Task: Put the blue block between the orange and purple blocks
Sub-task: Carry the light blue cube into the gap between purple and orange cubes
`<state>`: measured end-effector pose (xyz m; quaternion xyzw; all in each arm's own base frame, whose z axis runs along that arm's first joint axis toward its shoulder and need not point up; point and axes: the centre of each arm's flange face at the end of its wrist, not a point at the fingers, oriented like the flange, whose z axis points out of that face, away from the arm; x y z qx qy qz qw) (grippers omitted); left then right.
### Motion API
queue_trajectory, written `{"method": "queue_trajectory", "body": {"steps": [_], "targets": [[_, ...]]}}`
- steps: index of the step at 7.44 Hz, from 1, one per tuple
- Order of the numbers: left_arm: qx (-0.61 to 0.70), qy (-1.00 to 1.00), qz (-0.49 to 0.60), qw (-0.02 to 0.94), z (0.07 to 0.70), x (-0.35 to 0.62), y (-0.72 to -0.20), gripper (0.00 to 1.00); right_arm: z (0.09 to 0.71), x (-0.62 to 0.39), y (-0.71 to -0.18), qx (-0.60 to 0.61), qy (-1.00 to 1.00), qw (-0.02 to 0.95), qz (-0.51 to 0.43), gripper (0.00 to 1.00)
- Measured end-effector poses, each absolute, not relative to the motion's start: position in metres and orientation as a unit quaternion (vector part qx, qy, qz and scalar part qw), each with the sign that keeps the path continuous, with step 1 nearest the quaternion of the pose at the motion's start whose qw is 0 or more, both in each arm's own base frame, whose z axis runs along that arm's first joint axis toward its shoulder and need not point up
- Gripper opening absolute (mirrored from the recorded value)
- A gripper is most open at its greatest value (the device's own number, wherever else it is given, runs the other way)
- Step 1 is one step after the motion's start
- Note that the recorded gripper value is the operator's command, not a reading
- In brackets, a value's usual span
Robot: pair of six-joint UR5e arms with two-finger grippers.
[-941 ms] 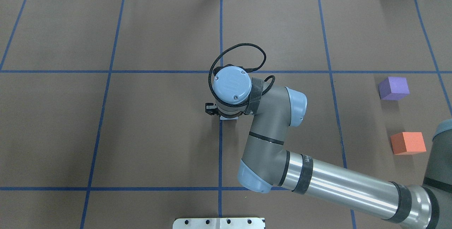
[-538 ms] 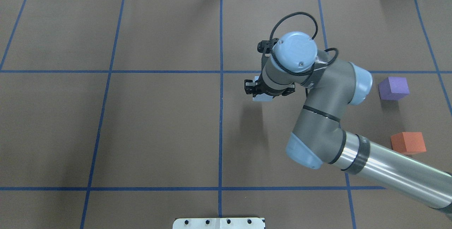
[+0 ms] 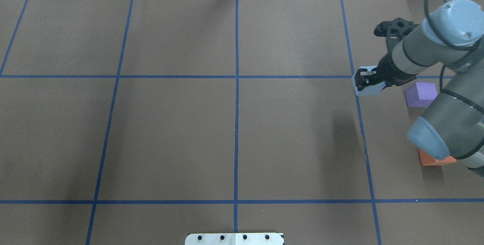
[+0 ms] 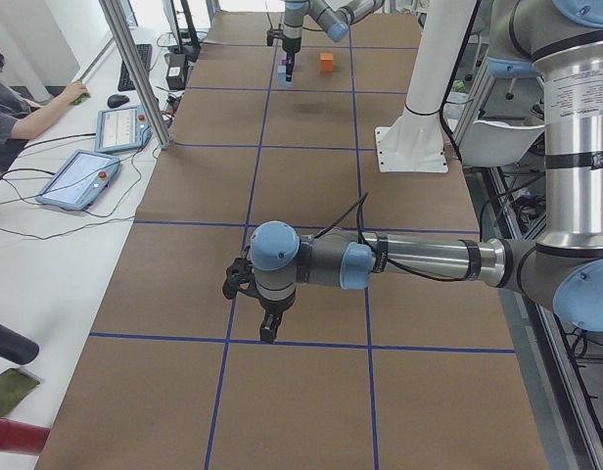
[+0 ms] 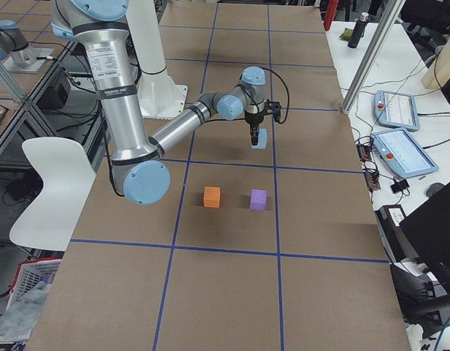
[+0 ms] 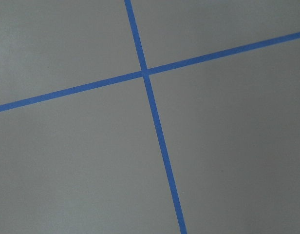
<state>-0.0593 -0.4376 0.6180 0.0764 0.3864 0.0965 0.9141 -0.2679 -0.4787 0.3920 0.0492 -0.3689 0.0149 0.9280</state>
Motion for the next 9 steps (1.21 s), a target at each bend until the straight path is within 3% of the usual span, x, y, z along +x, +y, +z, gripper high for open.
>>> {"method": "queue_trajectory", "body": {"steps": [5,9], "targets": [[0.081,0.393,0.089,0.912,0.607,-0.058,-0.437,1.00,0.544,-0.163,-0.417,0.033,-0.375,0.925,0.049,0.00],[0.081,0.398,0.088,0.909,0.605,-0.057,-0.437,1.00,0.582,-0.193,-0.402,0.043,-0.397,0.913,0.084,0.00]]}}
